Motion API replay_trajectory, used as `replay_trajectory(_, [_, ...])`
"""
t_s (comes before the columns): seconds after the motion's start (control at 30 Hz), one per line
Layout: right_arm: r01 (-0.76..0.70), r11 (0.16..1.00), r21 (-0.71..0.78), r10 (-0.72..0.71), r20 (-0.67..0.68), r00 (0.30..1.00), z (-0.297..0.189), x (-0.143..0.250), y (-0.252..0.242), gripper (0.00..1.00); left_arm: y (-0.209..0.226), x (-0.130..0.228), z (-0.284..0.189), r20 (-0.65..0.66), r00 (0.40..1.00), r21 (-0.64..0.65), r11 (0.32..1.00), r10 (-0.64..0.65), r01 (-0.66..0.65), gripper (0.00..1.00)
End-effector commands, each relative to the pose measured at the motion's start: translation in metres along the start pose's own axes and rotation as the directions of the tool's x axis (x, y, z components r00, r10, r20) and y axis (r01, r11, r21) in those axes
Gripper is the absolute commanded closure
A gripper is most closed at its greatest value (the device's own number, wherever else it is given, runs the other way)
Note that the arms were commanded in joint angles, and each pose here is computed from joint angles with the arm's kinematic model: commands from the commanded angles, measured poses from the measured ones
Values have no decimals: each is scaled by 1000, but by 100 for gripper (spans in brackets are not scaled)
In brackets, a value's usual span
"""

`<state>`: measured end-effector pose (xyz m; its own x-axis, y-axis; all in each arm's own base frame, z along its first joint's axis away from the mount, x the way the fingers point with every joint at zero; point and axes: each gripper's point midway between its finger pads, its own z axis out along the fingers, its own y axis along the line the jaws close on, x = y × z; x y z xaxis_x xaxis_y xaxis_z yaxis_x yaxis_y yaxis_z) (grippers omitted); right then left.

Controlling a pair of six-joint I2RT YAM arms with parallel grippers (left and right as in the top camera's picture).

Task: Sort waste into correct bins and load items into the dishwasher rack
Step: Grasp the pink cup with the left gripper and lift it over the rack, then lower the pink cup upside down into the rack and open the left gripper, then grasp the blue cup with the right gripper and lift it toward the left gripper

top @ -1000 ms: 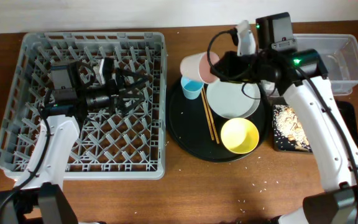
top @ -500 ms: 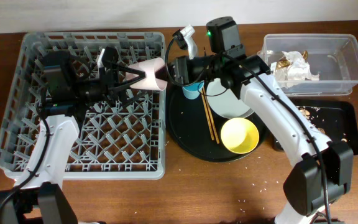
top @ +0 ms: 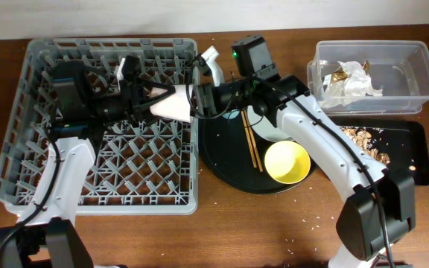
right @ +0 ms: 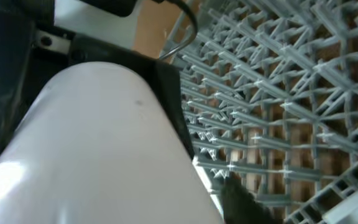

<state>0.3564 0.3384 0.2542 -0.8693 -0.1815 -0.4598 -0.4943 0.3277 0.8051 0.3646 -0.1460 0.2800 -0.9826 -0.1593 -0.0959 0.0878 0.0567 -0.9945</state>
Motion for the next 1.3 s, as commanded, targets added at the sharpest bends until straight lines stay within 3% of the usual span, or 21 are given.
replay_trajectory(0.0, [0, 999, 40, -1, 12, 1000, 3, -1, -6, 43, -3, -4, 1, 13, 999, -5, 999, 46, -46, 55])
replay_trajectory(0.17, [-34, 997, 63, 29, 82, 996, -40, -20, -36, 31, -12, -16, -11, 54, 984, -4, 986, 167, -167, 55])
replay_trajectory(0.27, [-89, 995, 55, 78, 171, 982, -95, -37, -64, 28, -34, -21, -15, 66, 895, 5, 897, 440, -441, 54])
replay_trajectory(0.33, [-139, 988, 73, 119, 228, 966, -132, -41, -86, 27, -43, -24, -15, 87, 849, -3, 852, 521, -523, 55])
replay_trajectory(0.4, [-193, 975, 107, 162, 245, 956, -157, -32, -105, 26, -35, -43, -21, 177, 866, -64, 884, 467, -464, 55])
replay_trajectory(0.43, [-206, 971, 119, 174, 235, 956, -161, -25, -109, 25, -18, -62, -29, 273, 890, -133, 931, 364, -340, 55])
replay_trajectory(0.57, [-212, 961, 177, 177, 194, 965, -161, -8, -118, 25, -8, -77, -34, 308, 868, -246, 914, 389, -323, 55])
replay_trajectory(0.6, [-206, 960, 189, 171, 187, 967, -160, -5, -120, 25, -8, -84, -39, 316, 863, -328, 899, 395, -291, 55])
replay_trajectory(0.67, [-211, 953, 219, 174, 179, 968, -161, -1, -124, 25, -12, -94, -61, 297, 832, -595, 772, 468, -223, 55])
replay_trajectory(0.73, [-225, 939, 259, 182, 179, 967, -163, 1, -131, 22, -23, -82, -77, 187, 820, -834, 528, 541, -158, 55])
replay_trajectory(0.77, [-228, 938, 260, 185, 178, 966, -163, 2, -132, 22, -23, -70, -78, 143, 837, -884, 449, 528, -133, 55])
replay_trajectory(0.83, [-227, 938, 261, 185, 176, 967, -163, 3, -132, 22, 16, -14, -65, 0, 935, -956, 274, 354, -103, 55])
replay_trajectory(0.93, [-229, 938, 261, 188, 175, 967, -163, 3, -132, 22, 73, 37, -51, -110, 988, -985, 119, 104, -122, 55])
replay_trajectory(1.07, [-236, 933, 272, 193, 174, 966, -163, 5, -134, 22, 146, 70, -41, -136, 984, -990, 45, -114, -131, 60])
replay_trajectory(1.23, [-239, 929, 284, 196, 171, 966, -162, 6, -135, 22, 181, 50, -27, -130, 991, -988, 84, -12, -129, 60])
replay_trajectory(1.27, [-237, 929, 283, 195, 168, 966, -161, 6, -134, 22, 186, 53, -28, -131, 991, -988, 81, -20, -129, 56])
